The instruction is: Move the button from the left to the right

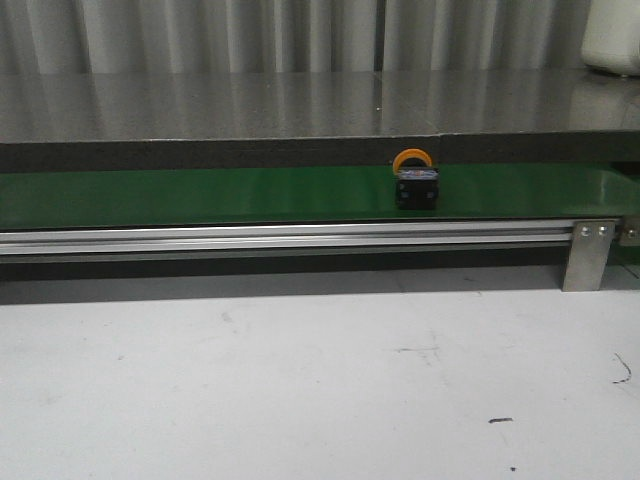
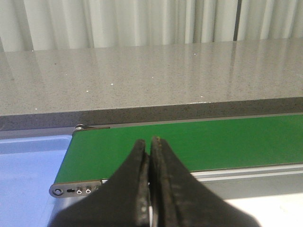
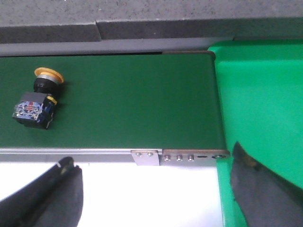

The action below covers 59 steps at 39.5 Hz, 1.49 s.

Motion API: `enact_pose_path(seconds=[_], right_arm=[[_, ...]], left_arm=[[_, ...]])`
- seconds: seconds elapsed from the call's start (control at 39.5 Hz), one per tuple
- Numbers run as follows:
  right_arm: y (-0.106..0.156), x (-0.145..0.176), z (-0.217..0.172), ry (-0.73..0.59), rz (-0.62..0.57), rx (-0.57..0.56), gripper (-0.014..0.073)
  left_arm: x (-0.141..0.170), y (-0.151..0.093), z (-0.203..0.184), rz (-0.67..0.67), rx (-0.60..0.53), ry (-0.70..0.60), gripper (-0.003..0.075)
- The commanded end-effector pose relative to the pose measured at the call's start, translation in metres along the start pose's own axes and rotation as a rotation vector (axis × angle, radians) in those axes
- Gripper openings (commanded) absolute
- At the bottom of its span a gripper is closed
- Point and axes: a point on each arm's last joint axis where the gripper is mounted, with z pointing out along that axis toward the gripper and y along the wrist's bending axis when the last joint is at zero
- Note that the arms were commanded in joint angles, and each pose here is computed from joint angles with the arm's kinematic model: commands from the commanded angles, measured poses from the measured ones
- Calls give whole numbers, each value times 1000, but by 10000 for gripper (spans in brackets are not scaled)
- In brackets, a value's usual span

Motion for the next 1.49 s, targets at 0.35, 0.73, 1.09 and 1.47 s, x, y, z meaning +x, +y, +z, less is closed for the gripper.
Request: enact_pose_path(seconds=[0.35, 0.73, 1.09, 1.47], right_arm=[[24, -53, 90, 48, -10, -65, 645], [47, -61, 146, 178, 13, -133, 645], [46, -42, 179, 286, 15, -124, 610], [46, -44, 175, 296, 14, -127, 200]], left_arm=[[-16, 1, -2, -12, 0, -98, -21], [-16, 1, -2, -12, 0, -98, -21], [-16, 1, -2, -12, 0, -98, -21], [-16, 1, -2, -12, 0, -98, -21]])
